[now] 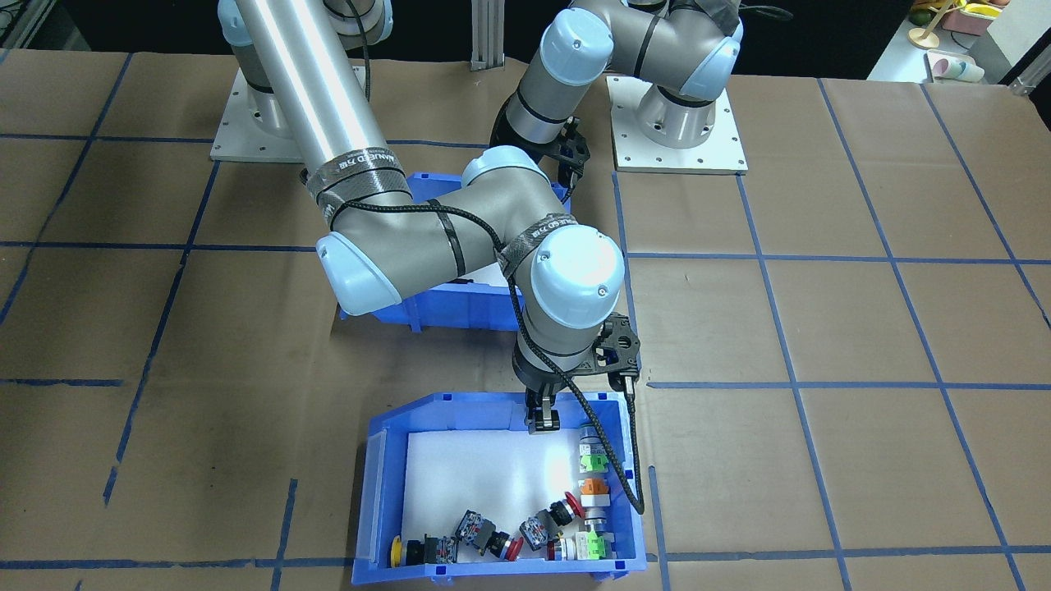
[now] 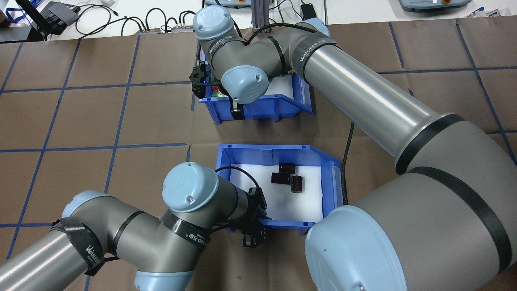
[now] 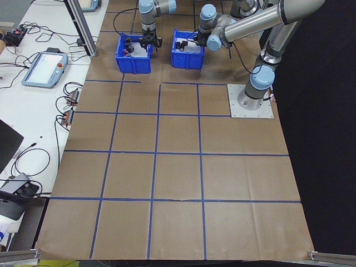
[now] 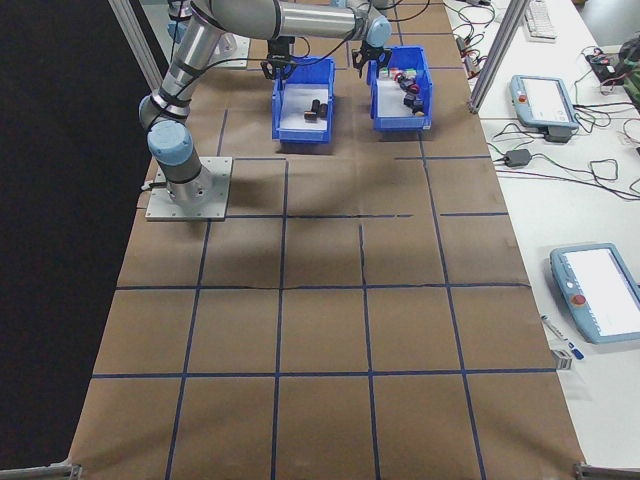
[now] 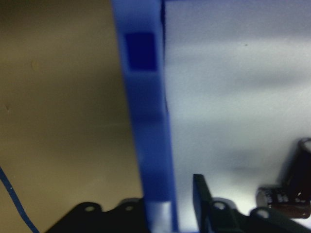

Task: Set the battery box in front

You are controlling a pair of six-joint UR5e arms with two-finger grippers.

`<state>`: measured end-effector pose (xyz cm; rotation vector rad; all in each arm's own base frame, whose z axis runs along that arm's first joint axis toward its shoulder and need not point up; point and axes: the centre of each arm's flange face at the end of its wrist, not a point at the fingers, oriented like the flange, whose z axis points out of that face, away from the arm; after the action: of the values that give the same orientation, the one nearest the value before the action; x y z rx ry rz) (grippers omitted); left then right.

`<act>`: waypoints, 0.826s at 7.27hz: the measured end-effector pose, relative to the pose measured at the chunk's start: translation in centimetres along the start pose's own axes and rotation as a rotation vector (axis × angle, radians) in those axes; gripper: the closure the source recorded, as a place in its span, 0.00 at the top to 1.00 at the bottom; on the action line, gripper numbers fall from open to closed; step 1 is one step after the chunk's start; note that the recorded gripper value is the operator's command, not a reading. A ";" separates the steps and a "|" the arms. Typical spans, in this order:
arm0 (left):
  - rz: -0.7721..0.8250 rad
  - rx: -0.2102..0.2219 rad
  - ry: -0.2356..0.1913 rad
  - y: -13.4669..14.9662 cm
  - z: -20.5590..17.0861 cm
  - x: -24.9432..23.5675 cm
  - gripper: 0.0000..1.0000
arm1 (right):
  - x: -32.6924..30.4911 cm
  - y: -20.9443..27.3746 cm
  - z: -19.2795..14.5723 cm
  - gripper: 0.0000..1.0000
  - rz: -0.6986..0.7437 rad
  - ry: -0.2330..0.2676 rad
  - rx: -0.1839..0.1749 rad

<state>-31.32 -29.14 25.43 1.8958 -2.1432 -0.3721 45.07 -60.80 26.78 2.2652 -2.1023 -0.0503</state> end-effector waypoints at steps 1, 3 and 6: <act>0.008 -0.007 0.019 0.2 -0.8 0.0 0.00 | 0.0 0.1 -0.5 0.00 -0.015 0.007 0.002; 0.032 0.011 0.085 -0.3 -3.6 0.3 0.00 | 0.8 0.7 -2.5 0.00 -0.026 0.040 0.013; 0.086 0.068 0.062 -3.5 -6.7 -0.2 0.00 | 4.5 7.7 -9.0 0.00 -0.060 0.119 0.005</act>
<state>-25.66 -29.54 30.48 1.8178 -2.2147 -0.2227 38.31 -65.72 36.26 2.2731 -1.9780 0.0848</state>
